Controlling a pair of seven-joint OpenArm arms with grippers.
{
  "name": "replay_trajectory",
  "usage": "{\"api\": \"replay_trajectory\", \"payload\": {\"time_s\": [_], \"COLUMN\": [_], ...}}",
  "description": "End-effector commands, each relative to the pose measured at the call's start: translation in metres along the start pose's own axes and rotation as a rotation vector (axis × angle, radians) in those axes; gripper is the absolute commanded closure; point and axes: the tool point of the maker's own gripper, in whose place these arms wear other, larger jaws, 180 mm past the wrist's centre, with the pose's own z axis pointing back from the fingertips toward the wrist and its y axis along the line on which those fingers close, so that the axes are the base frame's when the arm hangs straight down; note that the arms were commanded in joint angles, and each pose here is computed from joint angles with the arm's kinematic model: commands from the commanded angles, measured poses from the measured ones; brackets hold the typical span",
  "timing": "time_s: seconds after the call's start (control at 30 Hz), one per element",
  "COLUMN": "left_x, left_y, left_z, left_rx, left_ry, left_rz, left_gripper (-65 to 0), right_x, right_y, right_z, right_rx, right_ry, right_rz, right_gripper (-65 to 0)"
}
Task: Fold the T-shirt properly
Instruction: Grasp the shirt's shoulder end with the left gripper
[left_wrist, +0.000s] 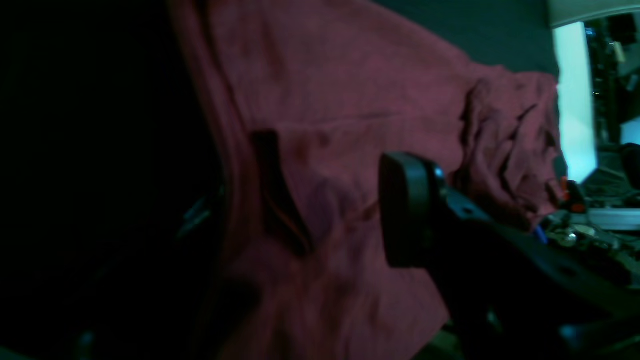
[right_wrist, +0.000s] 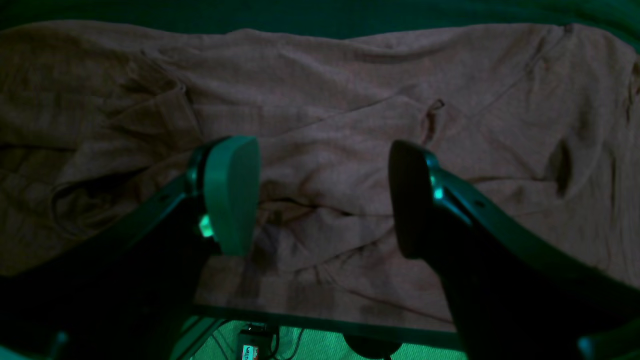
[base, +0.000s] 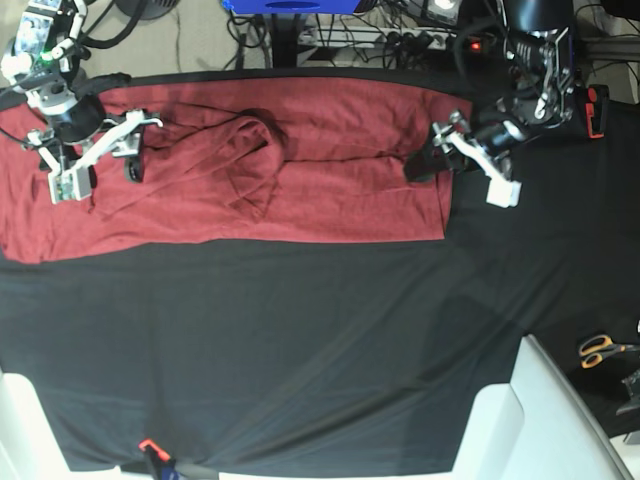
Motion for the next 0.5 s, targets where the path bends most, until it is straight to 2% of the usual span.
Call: {"api": "replay_trajectory", "payload": {"time_s": [0.0, 0.07, 0.1, 0.33, 0.47], "left_x": [-0.018, -0.017, -0.017, -0.006, 0.024], "left_y": [0.008, 0.008, 0.008, 0.012, 0.030], "left_z": [0.000, -0.002, -0.003, 0.000, 0.022], "left_rx": [0.039, 0.037, 0.037, 0.048, 0.101], "left_ry": [0.091, 0.088, 0.089, 0.068, -0.010], "left_rz": [-0.007, -0.003, -0.002, -0.010, -0.028], "left_gripper": [-27.3, -11.2, -0.3, 0.0, 0.0], "right_x": [0.012, 0.011, 0.011, 0.013, 0.013], "right_y": [0.000, -0.002, -0.002, -0.003, -0.002], "right_z": [0.002, 0.002, 0.003, 0.002, 0.002], "right_rx": [0.003, -0.003, -0.002, -0.004, -0.001], "right_ry": [-0.045, -0.045, -0.043, -0.047, -0.048], "right_rz": [0.001, -0.001, -0.001, -0.001, 0.000], "right_gripper": [-38.9, -38.9, -38.9, -38.9, -38.9]}}
